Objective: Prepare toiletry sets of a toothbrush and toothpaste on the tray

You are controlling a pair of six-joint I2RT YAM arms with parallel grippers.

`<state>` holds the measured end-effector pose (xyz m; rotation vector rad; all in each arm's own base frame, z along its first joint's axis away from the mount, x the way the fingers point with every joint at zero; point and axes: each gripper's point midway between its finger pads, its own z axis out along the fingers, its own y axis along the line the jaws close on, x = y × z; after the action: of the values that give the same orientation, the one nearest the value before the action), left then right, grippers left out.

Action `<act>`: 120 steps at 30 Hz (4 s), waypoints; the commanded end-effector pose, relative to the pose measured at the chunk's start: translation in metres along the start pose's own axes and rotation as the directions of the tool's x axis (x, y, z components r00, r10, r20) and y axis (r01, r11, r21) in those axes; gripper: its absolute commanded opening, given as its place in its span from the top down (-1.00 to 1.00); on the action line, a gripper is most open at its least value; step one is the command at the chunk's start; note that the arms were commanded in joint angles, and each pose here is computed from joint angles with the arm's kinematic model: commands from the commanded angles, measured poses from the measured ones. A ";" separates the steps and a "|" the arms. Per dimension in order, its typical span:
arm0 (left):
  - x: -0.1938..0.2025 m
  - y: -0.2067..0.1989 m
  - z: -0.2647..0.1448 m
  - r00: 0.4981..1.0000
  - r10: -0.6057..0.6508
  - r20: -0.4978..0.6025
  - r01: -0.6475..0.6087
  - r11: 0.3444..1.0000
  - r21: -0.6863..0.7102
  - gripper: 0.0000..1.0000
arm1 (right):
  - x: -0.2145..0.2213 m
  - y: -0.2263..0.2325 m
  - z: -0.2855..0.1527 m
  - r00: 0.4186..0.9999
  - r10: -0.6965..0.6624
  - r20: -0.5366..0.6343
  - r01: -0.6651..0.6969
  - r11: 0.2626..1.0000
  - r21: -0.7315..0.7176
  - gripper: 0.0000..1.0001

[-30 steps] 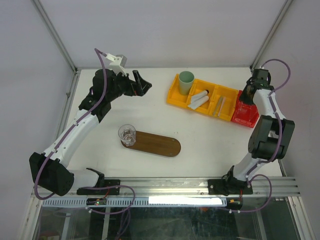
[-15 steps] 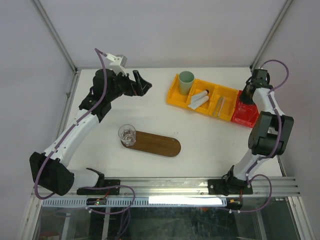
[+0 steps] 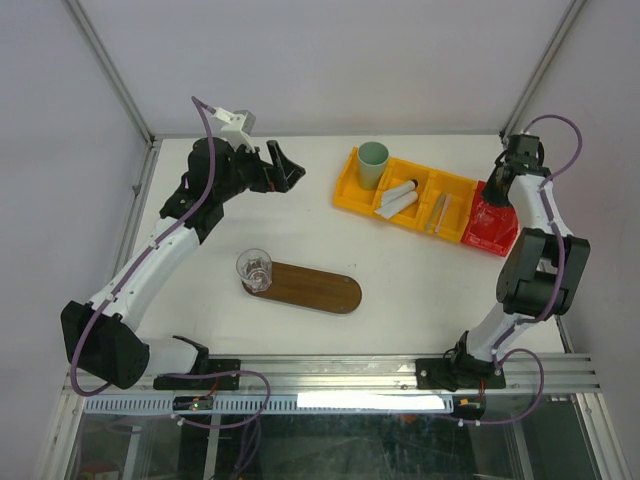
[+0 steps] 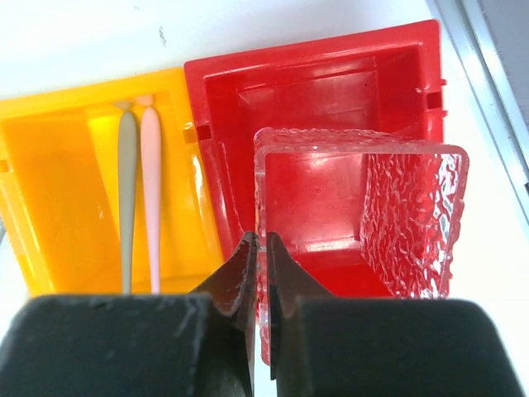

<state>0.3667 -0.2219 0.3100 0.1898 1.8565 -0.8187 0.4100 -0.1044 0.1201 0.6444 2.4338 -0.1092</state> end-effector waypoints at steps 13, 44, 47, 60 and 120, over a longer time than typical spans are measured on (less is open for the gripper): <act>-0.028 -0.016 -0.006 0.997 0.010 0.071 -0.013 0.999 0.041 -0.98 | -0.068 -0.006 -0.138 0.934 0.055 0.354 -0.038 0.998 -0.055 1.00; -0.040 -0.042 -0.021 0.997 0.010 0.071 -0.020 0.991 0.133 -0.98 | 0.090 0.223 -0.299 0.961 0.278 0.007 -0.055 0.215 -0.975 1.00; -0.027 -0.057 -0.023 0.999 -0.018 0.042 0.011 0.987 0.163 -0.97 | 0.092 0.225 -0.296 0.959 0.284 0.013 -0.046 0.198 -0.979 1.00; 0.059 -0.160 -0.025 0.997 -0.065 -0.049 0.069 0.995 0.079 -0.48 | 0.111 0.227 -0.279 0.966 0.259 0.013 -0.041 0.203 -0.978 1.00; 0.118 -0.109 -0.005 0.966 0.057 -0.253 -0.141 0.933 -0.330 1.00 | 0.096 0.188 -0.271 0.955 0.010 0.298 0.240 0.567 -0.788 -0.75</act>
<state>0.2698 -0.3542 0.2298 0.2259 2.1993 -0.3922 0.2835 0.1950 0.2809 0.1213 1.9146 1.1222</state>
